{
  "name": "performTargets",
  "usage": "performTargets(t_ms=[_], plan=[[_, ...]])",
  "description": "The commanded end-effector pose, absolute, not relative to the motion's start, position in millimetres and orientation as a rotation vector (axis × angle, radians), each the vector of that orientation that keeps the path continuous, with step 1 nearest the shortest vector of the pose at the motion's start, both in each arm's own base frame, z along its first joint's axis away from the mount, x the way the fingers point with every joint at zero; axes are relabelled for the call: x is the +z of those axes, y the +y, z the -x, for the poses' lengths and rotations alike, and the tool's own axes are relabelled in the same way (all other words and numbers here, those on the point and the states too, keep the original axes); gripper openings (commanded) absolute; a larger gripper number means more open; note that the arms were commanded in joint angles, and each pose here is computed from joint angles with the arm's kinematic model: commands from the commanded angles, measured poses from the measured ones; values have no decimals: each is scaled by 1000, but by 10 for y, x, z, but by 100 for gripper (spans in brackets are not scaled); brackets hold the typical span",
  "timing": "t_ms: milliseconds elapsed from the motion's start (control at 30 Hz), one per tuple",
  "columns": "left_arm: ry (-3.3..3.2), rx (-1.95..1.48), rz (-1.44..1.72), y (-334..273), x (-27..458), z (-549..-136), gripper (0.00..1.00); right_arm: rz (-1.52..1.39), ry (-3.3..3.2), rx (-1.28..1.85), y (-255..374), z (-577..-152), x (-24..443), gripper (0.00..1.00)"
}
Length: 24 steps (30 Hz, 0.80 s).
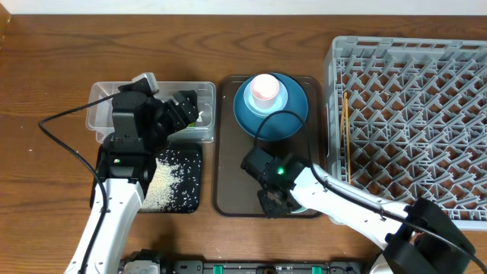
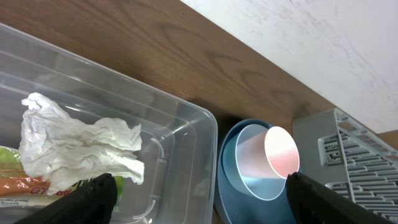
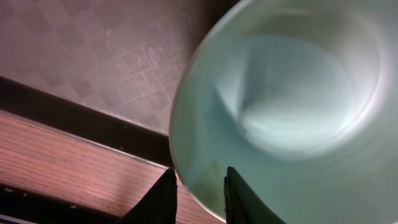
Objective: Sort waste into correct bins and load items into the dishwasher rack
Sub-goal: 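Grasp the rim of the pale green bowl with the right gripper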
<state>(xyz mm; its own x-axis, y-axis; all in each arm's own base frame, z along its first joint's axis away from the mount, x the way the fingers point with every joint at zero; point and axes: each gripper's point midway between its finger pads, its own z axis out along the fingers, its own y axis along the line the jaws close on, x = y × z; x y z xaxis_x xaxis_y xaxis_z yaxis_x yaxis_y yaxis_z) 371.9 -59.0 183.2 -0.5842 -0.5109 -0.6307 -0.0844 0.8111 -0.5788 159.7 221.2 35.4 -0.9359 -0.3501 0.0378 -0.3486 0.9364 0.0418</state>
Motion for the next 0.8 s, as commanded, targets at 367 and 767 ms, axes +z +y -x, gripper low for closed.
performTargets(t_ms=[367, 767], plan=[[2132, -619, 424, -577, 1849, -3714, 90, -563, -3133, -185, 2448, -1734, 389, 24], [2132, -619, 424, -577, 1849, -3714, 89, -587, -3232, -354, 2731, -1962, 458, 31]])
